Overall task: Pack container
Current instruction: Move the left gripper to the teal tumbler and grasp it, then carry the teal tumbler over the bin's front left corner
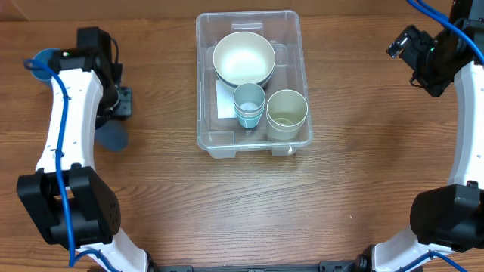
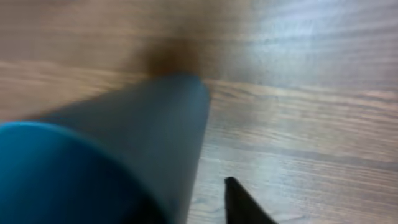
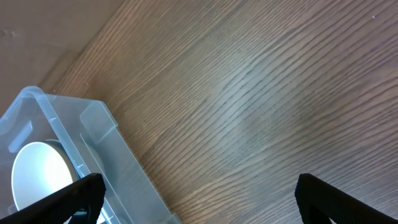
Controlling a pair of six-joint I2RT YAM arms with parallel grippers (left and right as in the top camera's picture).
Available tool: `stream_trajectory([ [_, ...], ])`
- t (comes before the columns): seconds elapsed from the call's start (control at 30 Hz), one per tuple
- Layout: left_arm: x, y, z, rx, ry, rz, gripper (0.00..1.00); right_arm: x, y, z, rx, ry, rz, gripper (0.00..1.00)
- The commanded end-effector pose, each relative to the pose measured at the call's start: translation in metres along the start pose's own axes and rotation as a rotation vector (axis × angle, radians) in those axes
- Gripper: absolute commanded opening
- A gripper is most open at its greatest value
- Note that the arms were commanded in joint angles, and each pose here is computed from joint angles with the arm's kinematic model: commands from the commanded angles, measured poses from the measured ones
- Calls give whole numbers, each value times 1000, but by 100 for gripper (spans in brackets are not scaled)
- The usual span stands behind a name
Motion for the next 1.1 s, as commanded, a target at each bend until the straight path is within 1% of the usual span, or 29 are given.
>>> stream_trajectory([
  [0.0, 5, -5, 19, 34, 35, -13, 4, -5, 3, -12, -11, -40, -2, 100],
  [0.13, 2, -7, 17, 50, 23, -38, 4, -5, 3, -12, -11, -40, -2, 100],
  [0.23, -3, -15, 10, 128, 0, -40, 4, -5, 3, -12, -11, -40, -2, 100],
  [0.4, -13, -23, -21, 241, -50, -23, 4, -5, 3, -12, -11, -41, -2, 100],
  [0.53, -16, -44, -58, 346, -96, 72, 4, -5, 3, -12, -11, -40, -2, 100],
  [0.67, -11, -78, -93, 390, -142, 225, 4, -5, 3, -12, -11, -40, -2, 100],
  [0.83, 2, -113, -120, 405, -160, 359, 4, -5, 3, -12, -11, -41, -2, 100],
  [1.07, 18, -164, -134, 435, -176, 505, 4, -5, 3, -12, -11, -41, -2, 100],
])
Point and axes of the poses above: each gripper's point midway between its finger pads, its own z axis out along the fingers, its own y axis along the line the jaws close on, x = y × z, the point moved 6 cm from there along -z, back along the fingers, and after that the axes turned 1 degree about -z, right-handed, at the moved point
